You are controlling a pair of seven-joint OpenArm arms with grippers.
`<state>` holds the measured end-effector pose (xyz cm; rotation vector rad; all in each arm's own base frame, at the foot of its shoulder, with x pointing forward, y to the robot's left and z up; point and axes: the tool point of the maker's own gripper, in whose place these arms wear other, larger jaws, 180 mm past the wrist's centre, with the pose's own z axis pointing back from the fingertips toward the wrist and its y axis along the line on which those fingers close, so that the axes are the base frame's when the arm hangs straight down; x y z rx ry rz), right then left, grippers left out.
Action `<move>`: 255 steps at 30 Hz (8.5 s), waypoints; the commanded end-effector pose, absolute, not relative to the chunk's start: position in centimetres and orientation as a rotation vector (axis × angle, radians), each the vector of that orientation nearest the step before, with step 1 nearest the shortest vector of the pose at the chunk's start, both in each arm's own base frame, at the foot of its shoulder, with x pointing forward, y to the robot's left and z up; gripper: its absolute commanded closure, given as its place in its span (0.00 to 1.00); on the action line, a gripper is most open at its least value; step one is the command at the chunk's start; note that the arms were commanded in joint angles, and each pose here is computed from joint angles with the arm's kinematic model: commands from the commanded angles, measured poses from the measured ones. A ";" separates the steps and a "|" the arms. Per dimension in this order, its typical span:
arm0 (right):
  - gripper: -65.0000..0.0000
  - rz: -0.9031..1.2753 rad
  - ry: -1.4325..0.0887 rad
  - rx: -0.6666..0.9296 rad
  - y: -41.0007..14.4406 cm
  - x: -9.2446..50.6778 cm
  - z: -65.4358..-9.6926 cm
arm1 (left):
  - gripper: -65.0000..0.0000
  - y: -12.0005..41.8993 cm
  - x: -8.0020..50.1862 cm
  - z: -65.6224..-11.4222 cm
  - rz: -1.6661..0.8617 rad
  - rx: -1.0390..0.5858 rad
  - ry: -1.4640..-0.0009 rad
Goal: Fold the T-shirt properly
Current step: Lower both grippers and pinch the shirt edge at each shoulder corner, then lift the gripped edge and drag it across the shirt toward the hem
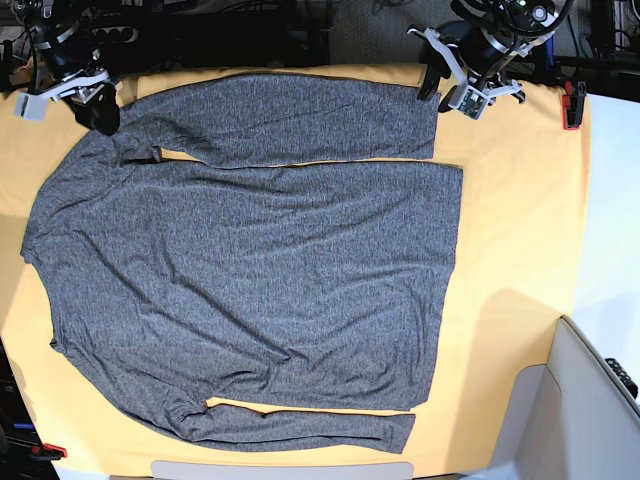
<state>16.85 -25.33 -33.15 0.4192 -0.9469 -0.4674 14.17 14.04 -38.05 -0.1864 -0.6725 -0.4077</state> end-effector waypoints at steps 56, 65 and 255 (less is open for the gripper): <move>0.99 -0.816 -0.762 0.505 -24.1 19.4 -40.6 | 0.58 19.5 17.9 -37.8 -0.325 -0.056 -0.451; 0.99 -0.816 -0.762 0.500 -24.3 19.3 -40.6 | 0.57 17.5 16.2 -41.0 -0.266 -0.271 -0.359; 1.00 -0.756 -0.947 0.467 -32.3 40.9 -32.4 | 1.00 14.4 41.4 -32.9 -0.233 -0.771 -0.612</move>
